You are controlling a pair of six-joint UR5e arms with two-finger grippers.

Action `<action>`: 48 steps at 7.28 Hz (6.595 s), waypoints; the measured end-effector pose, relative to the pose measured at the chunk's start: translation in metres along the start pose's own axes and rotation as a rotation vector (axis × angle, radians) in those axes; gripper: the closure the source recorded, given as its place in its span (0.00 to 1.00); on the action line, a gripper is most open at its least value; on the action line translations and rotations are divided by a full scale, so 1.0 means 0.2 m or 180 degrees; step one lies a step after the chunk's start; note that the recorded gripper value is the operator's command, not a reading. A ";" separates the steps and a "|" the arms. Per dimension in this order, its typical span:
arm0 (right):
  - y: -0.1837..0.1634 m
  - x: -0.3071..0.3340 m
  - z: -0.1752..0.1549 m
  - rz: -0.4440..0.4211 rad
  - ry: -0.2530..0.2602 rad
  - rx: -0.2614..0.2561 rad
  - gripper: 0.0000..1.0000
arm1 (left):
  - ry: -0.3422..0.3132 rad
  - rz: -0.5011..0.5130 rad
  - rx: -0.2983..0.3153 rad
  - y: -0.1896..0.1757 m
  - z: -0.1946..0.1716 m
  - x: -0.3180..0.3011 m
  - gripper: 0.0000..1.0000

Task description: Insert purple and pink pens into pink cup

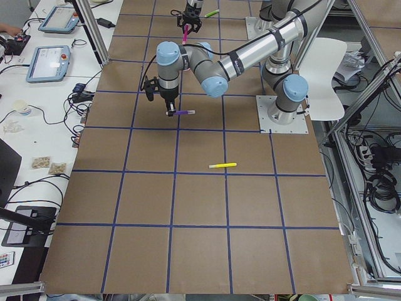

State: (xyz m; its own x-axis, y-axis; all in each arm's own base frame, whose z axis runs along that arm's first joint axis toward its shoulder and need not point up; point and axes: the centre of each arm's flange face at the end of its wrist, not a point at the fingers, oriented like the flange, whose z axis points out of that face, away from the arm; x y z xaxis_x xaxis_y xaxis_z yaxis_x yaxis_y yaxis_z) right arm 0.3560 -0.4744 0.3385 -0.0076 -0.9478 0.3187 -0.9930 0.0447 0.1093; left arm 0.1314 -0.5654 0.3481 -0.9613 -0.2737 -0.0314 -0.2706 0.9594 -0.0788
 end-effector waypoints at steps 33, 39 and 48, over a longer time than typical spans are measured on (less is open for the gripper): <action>0.96 0.26 -0.81 0.5007 -0.0660 -0.0321 0.00 | 0.0240 -0.0527 0.1203 0.82 0.13 2.19 1.00; 0.97 0.26 -0.80 0.5056 -0.0660 -0.0341 0.00 | 0.0229 -0.0559 0.1135 0.92 0.19 2.24 0.00; 0.97 0.26 -0.80 0.5060 -0.0667 -0.0350 0.00 | 0.0365 0.0200 0.0410 0.48 -0.16 1.80 0.00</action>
State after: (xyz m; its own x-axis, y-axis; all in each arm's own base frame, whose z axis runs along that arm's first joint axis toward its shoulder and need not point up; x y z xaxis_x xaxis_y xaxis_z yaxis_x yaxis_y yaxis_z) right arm 0.1818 -0.4643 0.5269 -0.9976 0.0553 0.0424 0.0497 0.9911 -0.1238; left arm -0.2420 -0.5695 0.3609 -0.9777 -0.1968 0.0730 -0.2079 0.9558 -0.2076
